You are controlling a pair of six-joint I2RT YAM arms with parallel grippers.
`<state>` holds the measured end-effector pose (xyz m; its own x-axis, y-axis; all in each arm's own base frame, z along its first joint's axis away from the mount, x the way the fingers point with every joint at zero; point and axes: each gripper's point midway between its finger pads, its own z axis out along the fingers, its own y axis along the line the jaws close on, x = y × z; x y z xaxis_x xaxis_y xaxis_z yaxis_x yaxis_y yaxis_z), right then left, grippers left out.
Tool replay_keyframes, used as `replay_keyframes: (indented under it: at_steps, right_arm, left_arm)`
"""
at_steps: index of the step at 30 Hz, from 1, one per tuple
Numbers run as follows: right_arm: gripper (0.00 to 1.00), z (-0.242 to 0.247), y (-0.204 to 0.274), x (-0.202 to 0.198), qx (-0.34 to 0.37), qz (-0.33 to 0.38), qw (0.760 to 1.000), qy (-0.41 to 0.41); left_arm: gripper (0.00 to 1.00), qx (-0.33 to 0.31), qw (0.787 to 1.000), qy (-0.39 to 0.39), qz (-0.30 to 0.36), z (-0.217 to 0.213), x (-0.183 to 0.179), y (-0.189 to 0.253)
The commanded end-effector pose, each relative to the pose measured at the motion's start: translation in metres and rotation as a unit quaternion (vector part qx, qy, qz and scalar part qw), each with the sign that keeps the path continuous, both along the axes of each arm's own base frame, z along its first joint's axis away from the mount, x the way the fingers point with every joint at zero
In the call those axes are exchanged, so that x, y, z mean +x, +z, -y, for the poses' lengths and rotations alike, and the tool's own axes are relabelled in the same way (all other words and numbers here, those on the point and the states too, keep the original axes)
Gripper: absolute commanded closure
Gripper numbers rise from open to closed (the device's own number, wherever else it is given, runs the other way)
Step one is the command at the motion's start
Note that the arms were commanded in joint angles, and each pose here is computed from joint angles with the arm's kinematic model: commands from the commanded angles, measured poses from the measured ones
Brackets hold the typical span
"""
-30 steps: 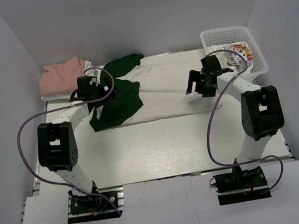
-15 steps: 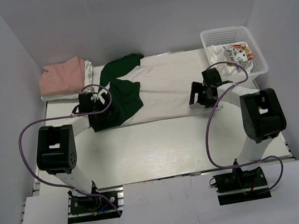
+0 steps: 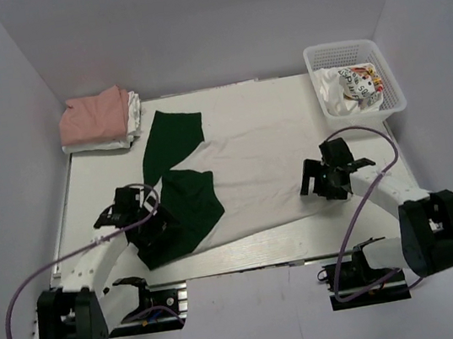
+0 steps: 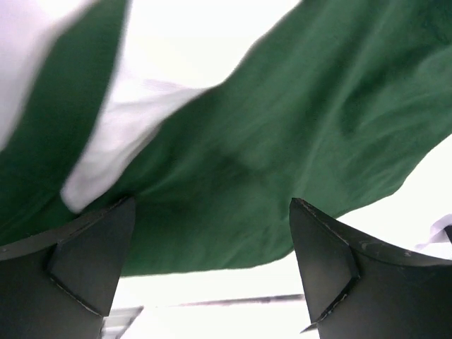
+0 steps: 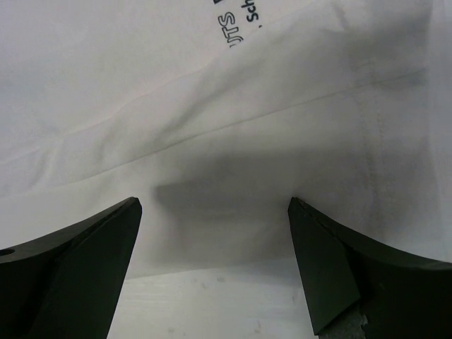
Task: Fold and stack the t-shirts
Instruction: Fold the flattened tshirt in 1/3 of the way, then grap the side of the flattened tshirt furthest away from the robot with both arms
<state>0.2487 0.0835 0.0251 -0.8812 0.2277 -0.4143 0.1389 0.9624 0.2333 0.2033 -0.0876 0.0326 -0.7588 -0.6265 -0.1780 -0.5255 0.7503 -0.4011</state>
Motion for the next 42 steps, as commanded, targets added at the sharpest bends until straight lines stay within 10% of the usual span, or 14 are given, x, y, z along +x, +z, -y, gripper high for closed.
replay_keyframes:
  at_steps: [1,12,24,37,42]
  right_arm:
    - [0.10,0.002,0.001,-0.027,-0.006,-0.033,0.999,0.018]
    - [0.10,0.002,0.116,0.085,-0.044,0.174,0.984,0.012]
    - [0.10,-0.012,0.128,0.198,-0.067,0.188,0.980,-0.014]
    - [0.10,0.012,0.112,0.230,-0.149,0.154,0.975,-0.061]
    - [0.10,0.017,0.104,0.238,-0.159,0.141,0.974,-0.082]
  left_arm:
    - [0.00,0.014,0.999,0.037,-0.017,-0.011,-0.026,0.019]
    - [0.00,0.087,0.959,-0.084,0.255,-0.001,0.170,0.143]
    - [0.00,0.203,0.939,-0.103,0.259,-0.005,0.424,0.103]
    - [0.03,0.260,0.916,-0.101,0.288,-0.018,0.469,0.052]
    - [0.33,0.239,0.922,-0.147,0.268,-0.006,0.458,0.020]
